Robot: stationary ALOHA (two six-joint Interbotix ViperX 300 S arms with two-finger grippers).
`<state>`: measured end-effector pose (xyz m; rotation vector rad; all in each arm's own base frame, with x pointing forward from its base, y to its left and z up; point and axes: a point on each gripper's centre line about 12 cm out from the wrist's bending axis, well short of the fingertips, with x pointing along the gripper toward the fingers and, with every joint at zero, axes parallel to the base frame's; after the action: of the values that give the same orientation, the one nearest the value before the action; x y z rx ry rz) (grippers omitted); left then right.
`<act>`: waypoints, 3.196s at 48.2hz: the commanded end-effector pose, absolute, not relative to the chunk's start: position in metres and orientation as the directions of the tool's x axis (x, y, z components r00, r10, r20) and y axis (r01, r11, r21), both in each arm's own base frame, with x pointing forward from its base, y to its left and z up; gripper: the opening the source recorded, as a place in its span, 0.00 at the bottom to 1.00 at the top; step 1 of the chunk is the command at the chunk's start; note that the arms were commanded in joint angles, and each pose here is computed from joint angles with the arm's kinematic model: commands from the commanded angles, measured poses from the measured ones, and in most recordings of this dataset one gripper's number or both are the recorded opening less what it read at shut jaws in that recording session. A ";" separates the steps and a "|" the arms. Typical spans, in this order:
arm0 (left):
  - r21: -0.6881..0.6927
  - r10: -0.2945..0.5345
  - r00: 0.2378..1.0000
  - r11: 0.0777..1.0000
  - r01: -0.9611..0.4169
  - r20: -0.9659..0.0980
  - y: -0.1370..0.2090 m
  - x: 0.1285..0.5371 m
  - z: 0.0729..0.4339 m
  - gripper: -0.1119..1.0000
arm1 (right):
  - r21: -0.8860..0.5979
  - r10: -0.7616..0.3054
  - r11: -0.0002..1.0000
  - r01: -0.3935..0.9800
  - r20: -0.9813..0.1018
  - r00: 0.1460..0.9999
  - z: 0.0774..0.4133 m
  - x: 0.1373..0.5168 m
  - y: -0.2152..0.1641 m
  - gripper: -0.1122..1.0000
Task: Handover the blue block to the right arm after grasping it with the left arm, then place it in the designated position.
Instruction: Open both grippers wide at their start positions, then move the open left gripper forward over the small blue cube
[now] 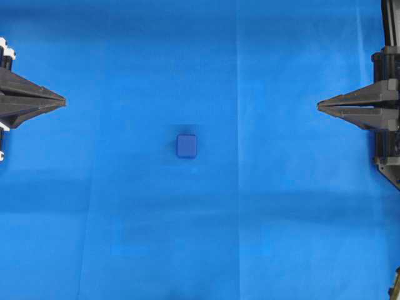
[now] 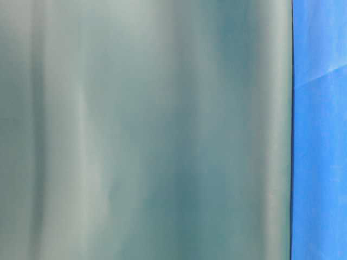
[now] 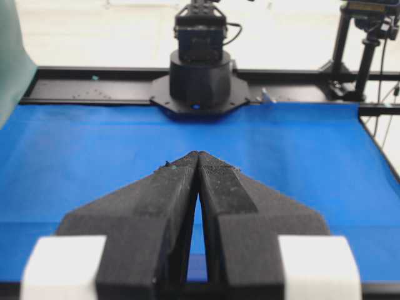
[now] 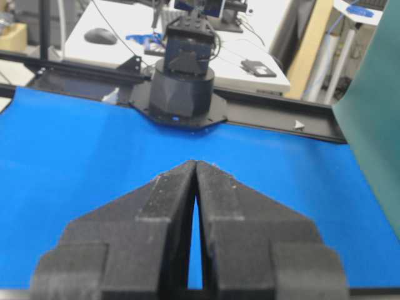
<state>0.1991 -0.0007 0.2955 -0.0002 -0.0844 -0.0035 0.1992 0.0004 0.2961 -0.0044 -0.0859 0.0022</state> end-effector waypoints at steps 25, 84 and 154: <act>0.011 0.007 0.996 1.000 -0.008 0.092 0.001 0.201 0.302 0.10 | 0.005 -0.003 1.000 0.003 0.041 0.999 0.300 0.209 -0.001 0.05; 0.001 0.006 0.997 1.000 -0.006 0.072 0.002 0.254 0.296 0.94 | 0.044 -0.011 0.999 0.010 0.021 1.000 0.298 0.209 -0.002 0.97; -0.043 0.016 0.784 0.998 -0.055 -0.620 0.008 0.402 0.279 0.94 | 0.037 -0.010 0.999 0.009 0.035 0.999 0.302 0.208 -0.002 0.97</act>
<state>0.3958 0.0098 0.2617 -0.0596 0.6373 0.0413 0.2065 -0.0019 0.2922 0.0399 -0.0078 -0.0087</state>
